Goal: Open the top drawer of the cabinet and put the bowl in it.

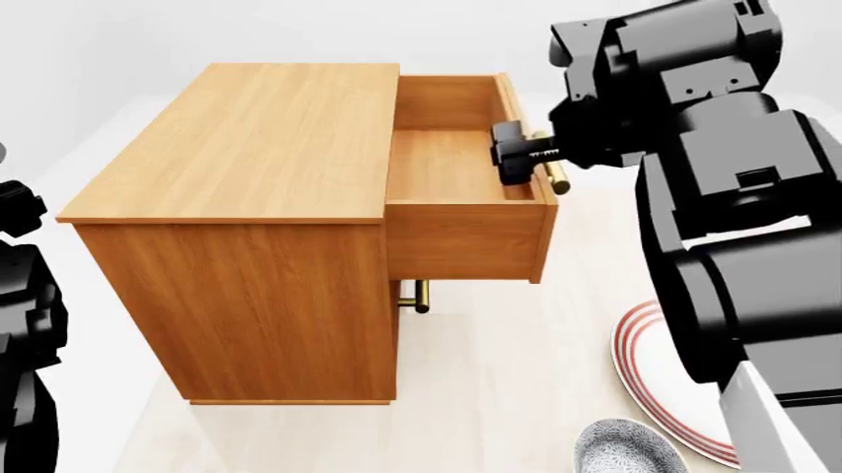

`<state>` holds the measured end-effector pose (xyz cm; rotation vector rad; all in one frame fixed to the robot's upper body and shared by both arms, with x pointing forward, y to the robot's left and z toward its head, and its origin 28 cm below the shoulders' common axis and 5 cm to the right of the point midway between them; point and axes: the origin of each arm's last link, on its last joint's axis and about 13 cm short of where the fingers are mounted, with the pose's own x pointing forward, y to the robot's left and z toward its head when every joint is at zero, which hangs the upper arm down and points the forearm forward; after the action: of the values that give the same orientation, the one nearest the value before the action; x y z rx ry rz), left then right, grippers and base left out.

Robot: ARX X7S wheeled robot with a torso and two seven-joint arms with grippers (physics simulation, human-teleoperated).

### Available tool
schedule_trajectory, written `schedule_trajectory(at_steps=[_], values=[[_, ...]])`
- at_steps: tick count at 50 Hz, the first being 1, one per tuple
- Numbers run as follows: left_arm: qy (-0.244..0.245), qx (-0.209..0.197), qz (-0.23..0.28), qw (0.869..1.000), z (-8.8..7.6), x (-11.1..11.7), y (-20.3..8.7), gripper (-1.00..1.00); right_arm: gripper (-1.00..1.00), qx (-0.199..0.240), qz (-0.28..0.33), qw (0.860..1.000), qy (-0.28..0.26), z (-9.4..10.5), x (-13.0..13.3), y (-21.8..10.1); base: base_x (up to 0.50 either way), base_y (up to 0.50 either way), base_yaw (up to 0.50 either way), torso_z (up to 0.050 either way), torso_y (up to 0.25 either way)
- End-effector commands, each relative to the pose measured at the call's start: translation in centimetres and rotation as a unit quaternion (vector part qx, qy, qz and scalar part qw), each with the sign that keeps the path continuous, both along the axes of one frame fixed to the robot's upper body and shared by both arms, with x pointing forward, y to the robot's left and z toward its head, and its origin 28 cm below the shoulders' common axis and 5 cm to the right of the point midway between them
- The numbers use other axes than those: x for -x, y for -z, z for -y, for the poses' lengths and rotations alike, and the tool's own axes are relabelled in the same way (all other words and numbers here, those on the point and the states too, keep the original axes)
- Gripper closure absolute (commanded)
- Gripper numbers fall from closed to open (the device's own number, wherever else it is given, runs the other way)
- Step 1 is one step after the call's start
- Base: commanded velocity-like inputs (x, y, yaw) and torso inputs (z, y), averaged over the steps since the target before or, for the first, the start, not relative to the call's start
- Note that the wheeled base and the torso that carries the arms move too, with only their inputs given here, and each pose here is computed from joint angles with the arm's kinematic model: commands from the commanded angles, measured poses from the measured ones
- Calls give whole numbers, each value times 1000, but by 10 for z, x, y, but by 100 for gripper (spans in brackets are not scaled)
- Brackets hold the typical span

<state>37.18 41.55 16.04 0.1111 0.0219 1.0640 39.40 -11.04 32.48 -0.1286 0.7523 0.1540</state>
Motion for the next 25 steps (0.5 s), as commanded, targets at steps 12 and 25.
schedule_trajectory(at_steps=[12,25], values=[[0,0,0,1000,0,0,1,-100,-100,90,10,995,41,17,-1,0,0,0,0,0,0],[0,0,0,1000,0,0,0,-100,-100,132,15,989,70,31,0,0,0,0,0,0,0]])
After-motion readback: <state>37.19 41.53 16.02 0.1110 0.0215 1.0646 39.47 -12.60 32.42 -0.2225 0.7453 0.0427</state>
